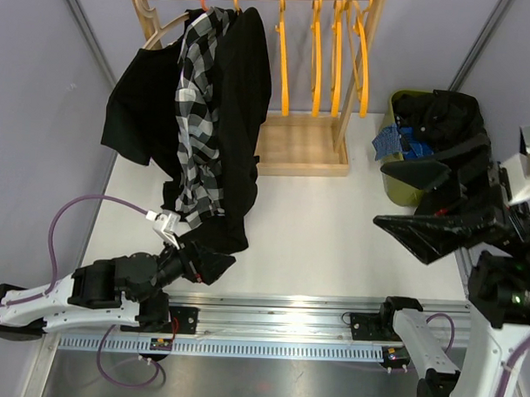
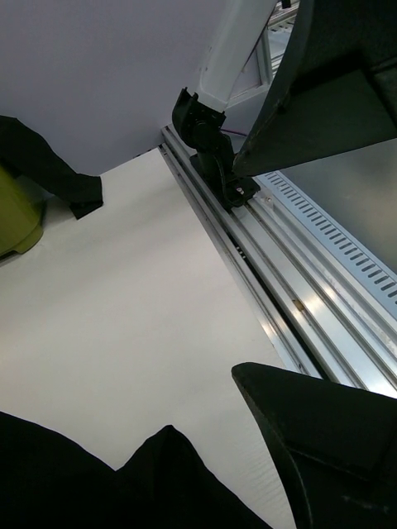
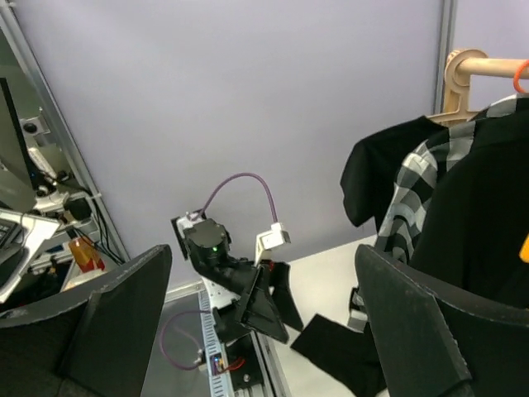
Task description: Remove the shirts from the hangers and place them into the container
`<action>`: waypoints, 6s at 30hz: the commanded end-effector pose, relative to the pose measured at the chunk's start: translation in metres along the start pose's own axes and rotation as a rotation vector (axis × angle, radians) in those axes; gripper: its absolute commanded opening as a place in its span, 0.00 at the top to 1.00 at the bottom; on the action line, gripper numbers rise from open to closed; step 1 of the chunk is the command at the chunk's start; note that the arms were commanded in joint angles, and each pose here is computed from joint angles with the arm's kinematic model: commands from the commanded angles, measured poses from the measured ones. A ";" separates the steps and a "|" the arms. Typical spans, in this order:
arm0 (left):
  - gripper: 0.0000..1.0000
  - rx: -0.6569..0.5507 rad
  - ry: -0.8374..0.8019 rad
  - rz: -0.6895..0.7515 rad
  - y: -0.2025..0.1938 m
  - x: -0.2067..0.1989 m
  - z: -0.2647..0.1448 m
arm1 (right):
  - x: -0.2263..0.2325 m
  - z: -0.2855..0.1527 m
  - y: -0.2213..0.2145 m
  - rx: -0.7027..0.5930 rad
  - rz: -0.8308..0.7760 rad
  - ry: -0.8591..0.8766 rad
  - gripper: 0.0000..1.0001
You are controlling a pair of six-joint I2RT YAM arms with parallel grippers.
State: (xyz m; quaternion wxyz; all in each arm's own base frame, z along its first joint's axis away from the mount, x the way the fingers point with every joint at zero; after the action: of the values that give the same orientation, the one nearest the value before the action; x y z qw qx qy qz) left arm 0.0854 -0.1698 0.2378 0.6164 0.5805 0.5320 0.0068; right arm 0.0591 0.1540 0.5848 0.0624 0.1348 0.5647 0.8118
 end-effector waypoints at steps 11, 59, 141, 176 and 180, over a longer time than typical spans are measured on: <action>0.01 -0.016 -0.068 -0.020 0.017 -0.026 -0.003 | 0.018 -0.025 0.024 -0.135 -0.200 -0.538 0.01; 0.01 0.028 -0.120 -0.063 -0.003 -0.028 0.004 | -0.121 -0.150 -0.051 -0.079 -0.044 -1.418 0.01; 0.01 -0.064 -0.025 -0.094 0.011 0.009 -0.015 | -0.177 0.251 -0.127 0.059 -0.408 -1.178 0.03; 0.01 -0.058 -0.047 -0.120 0.005 0.015 -0.018 | -0.275 0.271 -0.211 0.220 -0.158 -1.051 0.55; 0.01 -0.065 -0.060 -0.140 0.004 0.017 -0.020 | -0.277 0.266 -0.202 0.212 -0.180 -1.070 0.89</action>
State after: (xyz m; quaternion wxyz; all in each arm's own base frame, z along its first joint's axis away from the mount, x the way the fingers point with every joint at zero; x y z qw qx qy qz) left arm 0.0823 -0.1443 0.2303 0.6378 0.5388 0.5499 -0.0214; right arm 0.3900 0.4092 0.4123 0.3886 0.4752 0.5783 0.5373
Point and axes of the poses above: each gripper's point midway between its finger pads, its own z axis out along the fingers, its own x axis along the line the jaws close on, y = z × x, the point moved 2 cm from there along -z, back along the fingers
